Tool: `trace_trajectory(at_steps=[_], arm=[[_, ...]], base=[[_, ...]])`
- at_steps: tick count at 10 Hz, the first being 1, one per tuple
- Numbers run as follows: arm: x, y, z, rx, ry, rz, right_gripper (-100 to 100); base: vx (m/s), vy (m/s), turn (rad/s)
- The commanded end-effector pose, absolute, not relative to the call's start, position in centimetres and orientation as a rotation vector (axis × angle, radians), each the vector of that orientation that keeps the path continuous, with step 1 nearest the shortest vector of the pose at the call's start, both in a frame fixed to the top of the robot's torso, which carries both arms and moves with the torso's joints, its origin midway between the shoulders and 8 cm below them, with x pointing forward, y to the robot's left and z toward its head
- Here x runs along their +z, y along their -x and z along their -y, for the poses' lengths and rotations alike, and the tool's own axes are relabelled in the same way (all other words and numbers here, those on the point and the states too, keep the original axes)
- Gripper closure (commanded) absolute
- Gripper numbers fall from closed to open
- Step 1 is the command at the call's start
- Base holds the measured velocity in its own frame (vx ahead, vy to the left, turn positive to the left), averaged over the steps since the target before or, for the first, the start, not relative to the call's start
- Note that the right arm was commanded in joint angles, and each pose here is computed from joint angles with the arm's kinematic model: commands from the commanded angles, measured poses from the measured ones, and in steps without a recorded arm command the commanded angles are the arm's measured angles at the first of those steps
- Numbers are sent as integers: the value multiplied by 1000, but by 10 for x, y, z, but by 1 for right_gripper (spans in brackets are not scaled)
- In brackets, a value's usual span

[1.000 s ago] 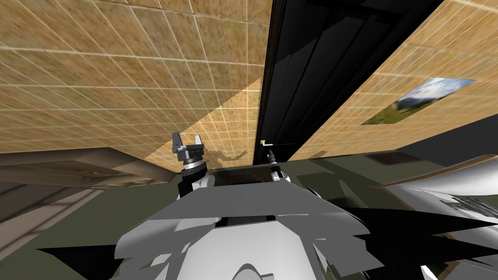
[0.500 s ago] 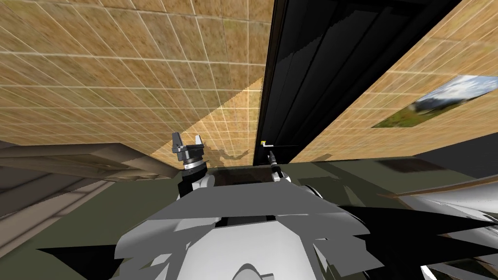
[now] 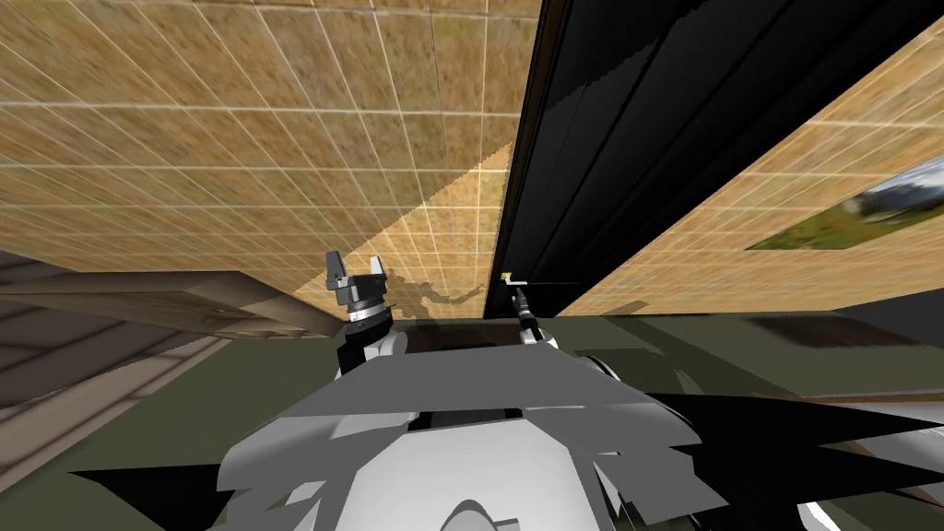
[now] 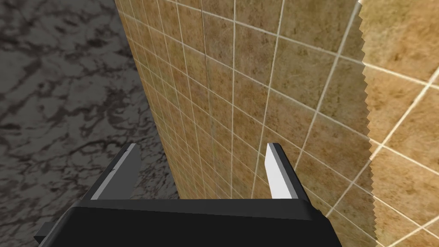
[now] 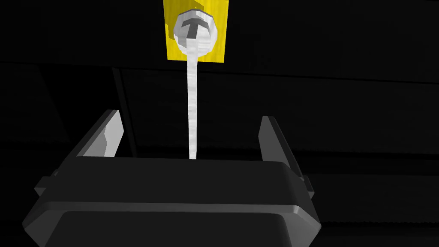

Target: Pull the door open

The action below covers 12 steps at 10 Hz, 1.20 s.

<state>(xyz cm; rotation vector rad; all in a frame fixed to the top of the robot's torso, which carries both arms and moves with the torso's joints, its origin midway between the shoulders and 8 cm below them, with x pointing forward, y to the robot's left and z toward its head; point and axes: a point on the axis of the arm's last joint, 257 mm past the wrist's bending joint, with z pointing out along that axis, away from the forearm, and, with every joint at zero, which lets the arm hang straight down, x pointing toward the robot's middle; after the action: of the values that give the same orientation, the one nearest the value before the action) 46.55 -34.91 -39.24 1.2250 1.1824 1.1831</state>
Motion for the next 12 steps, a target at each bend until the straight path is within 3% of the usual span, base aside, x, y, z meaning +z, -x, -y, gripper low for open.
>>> trace_trajectory(at_steps=[1, 3, 5, 7, 10, 11, 12], arm=[[-394, -464, 352, 1182, -1226, -1180, -100], [-388, -453, 379, 1169, -1228, -1147, -100], [-395, -449, 381, 1157, -1242, -1155, -100], [-394, -432, 413, 1130, -1257, -1127, -100], [-392, -423, 426, 1121, -1260, -1118, -100], [-392, -423, 426, 1121, -1260, -1118, 100], [-392, -423, 426, 1121, -1260, -1118, 100]], base=[[52, 39, 9], [153, 41, 182], [39, 10, -20], [142, 23, 205], [157, 5, 46], [-11, 0, -9], [-31, -2, -5]])
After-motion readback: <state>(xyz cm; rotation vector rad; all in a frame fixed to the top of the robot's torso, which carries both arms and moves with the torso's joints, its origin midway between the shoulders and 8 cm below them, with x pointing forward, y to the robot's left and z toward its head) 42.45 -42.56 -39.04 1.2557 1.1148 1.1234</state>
